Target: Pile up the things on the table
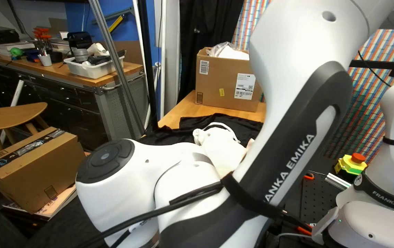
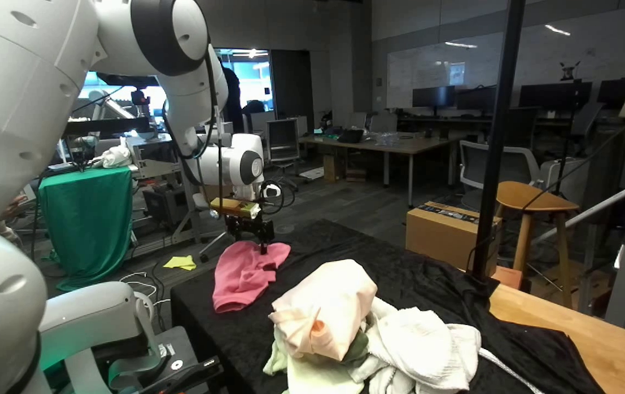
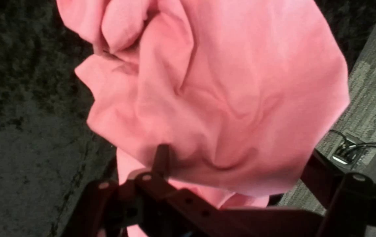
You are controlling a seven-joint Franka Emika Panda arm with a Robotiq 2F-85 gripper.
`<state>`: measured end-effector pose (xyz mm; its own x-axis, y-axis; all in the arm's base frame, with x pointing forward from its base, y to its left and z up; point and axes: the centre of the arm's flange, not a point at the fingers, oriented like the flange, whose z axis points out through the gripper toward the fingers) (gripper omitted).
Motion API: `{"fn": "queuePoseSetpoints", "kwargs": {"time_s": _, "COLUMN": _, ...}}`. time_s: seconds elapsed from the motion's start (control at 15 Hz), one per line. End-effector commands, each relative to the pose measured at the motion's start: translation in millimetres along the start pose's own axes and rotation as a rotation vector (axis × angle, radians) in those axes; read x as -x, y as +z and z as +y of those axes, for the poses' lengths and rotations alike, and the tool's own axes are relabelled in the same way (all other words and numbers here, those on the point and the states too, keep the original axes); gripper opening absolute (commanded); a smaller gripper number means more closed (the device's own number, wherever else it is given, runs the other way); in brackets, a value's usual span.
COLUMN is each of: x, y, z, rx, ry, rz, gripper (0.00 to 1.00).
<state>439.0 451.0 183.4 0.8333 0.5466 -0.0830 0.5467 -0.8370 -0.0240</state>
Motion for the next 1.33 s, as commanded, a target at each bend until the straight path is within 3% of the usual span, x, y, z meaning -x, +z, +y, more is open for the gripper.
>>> {"fn": "queuePoseSetpoints", "kwargs": {"time_s": 0.0, "x": -8, "y": -2, "z": -8, "rx": 0.048, "ry": 0.034, "rz": 0.016, "gripper": 1.0}}
{"fn": "queuePoseSetpoints", "kwargs": {"time_s": 0.13, "x": -8, "y": -5, "z": -7, "rx": 0.053, "ry": 0.034, "rz": 0.001, "gripper": 0.98}}
{"fn": "queuePoseSetpoints", "kwargs": {"time_s": 0.2, "x": -8, "y": -6, "z": -7, "rx": 0.054, "ry": 0.032, "rz": -0.005, "gripper": 0.74}}
{"fn": "queuePoseSetpoints", "kwargs": {"time_s": 0.33, "x": -9, "y": -12, "z": -3, "rx": 0.049, "ry": 0.032, "rz": -0.025, "gripper": 0.7}}
{"fn": "queuePoseSetpoints", "kwargs": {"time_s": 0.87, "x": -8, "y": -35, "z": 19, "rx": 0.052, "ry": 0.002, "rz": -0.155, "gripper": 0.05}}
{"fn": "queuePoseSetpoints", "kwargs": {"time_s": 1.07, "x": -5, "y": -57, "z": 40, "rx": 0.054, "ry": -0.033, "rz": -0.209, "gripper": 0.01}}
{"fn": "queuePoseSetpoints", "kwargs": {"time_s": 1.27, "x": -1, "y": -90, "z": 72, "rx": 0.077, "ry": -0.035, "rz": -0.224, "gripper": 0.04}}
